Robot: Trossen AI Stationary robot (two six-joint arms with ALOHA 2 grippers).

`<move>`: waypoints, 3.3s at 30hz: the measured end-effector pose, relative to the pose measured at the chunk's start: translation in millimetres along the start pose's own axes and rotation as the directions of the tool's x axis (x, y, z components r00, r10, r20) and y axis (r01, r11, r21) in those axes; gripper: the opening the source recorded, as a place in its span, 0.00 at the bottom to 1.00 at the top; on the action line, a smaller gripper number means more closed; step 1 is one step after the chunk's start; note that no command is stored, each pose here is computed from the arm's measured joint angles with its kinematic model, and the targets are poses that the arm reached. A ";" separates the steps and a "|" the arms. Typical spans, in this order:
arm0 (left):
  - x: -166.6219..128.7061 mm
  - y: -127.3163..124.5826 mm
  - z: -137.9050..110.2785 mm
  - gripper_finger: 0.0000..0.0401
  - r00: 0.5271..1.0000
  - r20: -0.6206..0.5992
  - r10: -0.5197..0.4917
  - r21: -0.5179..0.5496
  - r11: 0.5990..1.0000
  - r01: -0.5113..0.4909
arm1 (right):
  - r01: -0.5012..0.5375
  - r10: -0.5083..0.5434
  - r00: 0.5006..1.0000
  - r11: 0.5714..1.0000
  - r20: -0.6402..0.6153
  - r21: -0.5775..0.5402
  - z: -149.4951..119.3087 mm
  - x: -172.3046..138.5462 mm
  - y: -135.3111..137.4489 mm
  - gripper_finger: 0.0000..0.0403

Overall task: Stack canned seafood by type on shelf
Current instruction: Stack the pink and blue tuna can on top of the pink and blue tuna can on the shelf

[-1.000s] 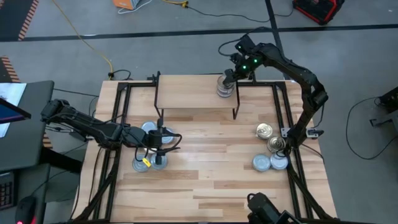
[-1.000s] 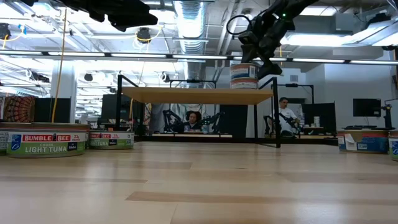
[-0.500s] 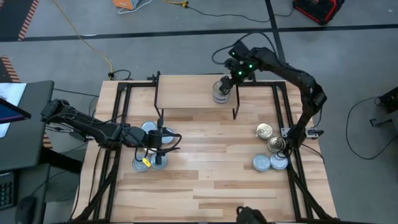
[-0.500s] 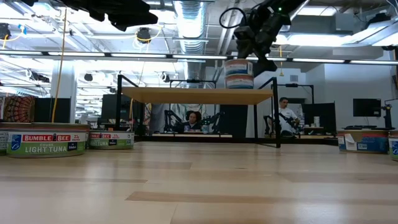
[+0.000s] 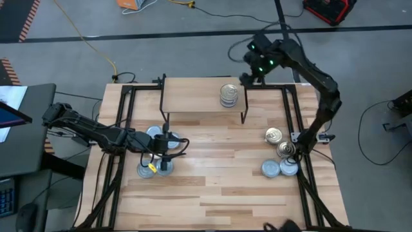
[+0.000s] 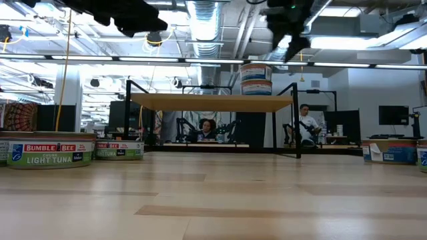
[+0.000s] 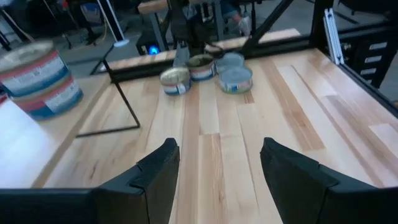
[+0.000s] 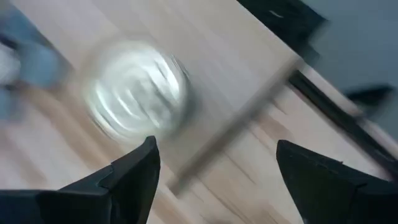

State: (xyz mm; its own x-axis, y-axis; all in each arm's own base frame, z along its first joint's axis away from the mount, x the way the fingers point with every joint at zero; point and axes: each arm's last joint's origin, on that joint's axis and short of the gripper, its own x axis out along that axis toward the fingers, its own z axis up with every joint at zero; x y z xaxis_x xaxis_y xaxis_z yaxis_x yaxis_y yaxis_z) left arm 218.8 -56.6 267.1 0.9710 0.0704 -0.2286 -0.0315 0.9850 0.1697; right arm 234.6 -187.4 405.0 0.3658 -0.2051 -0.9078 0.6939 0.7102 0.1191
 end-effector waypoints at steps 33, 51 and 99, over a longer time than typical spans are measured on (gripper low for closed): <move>-0.7 -1.5 4.7 0.53 0.999 0.045 -0.001 -0.054 0.999 0.003 | 0.465 -0.501 0.842 0.861 -0.198 -0.205 -234.4 104.0 82.8 0.80; -0.7 -2.4 4.0 0.53 0.999 0.041 -0.030 -0.054 0.998 0.032 | 0.620 -0.696 0.686 0.712 -0.211 -0.331 -247.6 155.2 100.8 0.80; -1.9 -7.0 6.7 0.53 0.991 0.073 -0.112 -0.095 0.988 0.118 | 0.289 -0.294 0.949 0.955 -0.112 -0.062 -247.3 71.8 119.9 0.76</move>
State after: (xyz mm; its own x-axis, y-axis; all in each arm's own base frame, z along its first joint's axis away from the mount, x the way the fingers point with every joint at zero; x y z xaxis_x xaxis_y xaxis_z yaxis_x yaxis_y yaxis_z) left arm 218.7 -64.7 272.8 0.9830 -0.0518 -0.1760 0.0614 0.9969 0.0496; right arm 190.7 49.6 254.7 0.0732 -0.3281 -0.9418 0.7304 0.6606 -0.1734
